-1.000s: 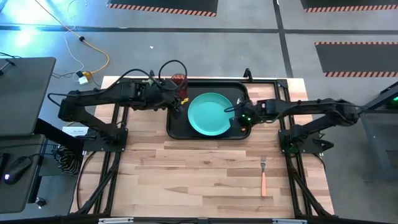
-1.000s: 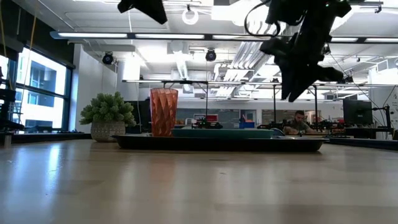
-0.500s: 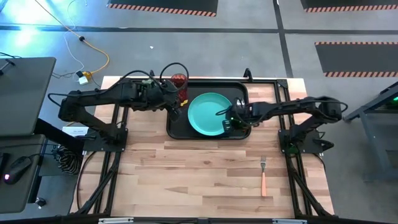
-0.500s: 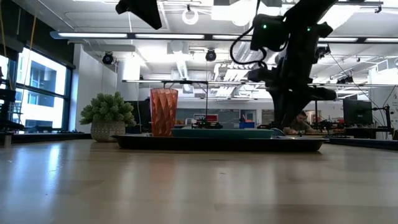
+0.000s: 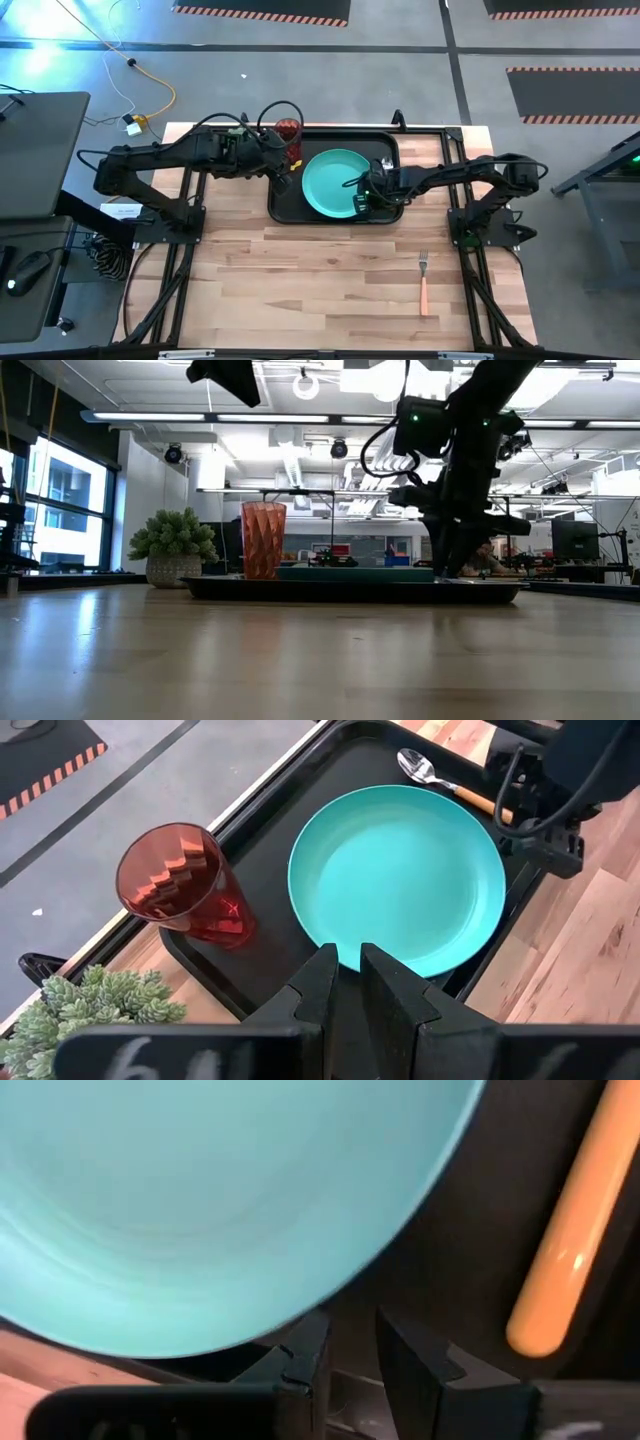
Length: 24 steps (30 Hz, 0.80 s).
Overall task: Pick and place plate/cup/fork/spoon on tray
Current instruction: Put the light blue plate on the black tray
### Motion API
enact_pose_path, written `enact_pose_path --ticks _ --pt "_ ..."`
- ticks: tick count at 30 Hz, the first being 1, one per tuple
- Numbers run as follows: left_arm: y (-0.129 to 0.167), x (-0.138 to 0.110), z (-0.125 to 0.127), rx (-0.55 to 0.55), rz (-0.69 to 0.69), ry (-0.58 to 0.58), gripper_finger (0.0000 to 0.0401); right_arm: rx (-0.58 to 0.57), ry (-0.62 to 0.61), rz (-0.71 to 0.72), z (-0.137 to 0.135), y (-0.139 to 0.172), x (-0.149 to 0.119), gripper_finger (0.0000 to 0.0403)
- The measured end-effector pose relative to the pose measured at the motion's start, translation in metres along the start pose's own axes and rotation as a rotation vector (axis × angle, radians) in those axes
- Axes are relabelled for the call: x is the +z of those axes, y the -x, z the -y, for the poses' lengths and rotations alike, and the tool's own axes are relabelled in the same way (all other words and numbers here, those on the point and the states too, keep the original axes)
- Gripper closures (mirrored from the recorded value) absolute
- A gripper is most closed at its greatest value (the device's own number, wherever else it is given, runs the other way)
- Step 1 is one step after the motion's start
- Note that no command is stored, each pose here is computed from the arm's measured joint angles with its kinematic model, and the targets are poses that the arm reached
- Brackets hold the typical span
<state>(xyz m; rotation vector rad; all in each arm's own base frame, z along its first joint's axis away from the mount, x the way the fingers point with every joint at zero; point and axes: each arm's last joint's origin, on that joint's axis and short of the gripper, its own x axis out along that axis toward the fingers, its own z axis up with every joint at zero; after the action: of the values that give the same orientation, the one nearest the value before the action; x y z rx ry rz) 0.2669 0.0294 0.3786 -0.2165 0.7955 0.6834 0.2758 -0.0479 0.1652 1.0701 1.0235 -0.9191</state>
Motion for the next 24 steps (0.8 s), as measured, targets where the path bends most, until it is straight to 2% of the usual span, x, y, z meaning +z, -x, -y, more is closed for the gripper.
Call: enact_pose_path --ticks 16,24 --pt "0.0 0.0 0.0 -0.001 0.003 -0.006 0.0362 0.056 -0.056 0.048 0.002 -0.001 0.02 0.0331" --pt "0.0 0.0 0.0 -0.001 0.002 -0.007 0.0362 0.064 -0.039 -0.01 0.003 -0.001 0.019 0.0331"
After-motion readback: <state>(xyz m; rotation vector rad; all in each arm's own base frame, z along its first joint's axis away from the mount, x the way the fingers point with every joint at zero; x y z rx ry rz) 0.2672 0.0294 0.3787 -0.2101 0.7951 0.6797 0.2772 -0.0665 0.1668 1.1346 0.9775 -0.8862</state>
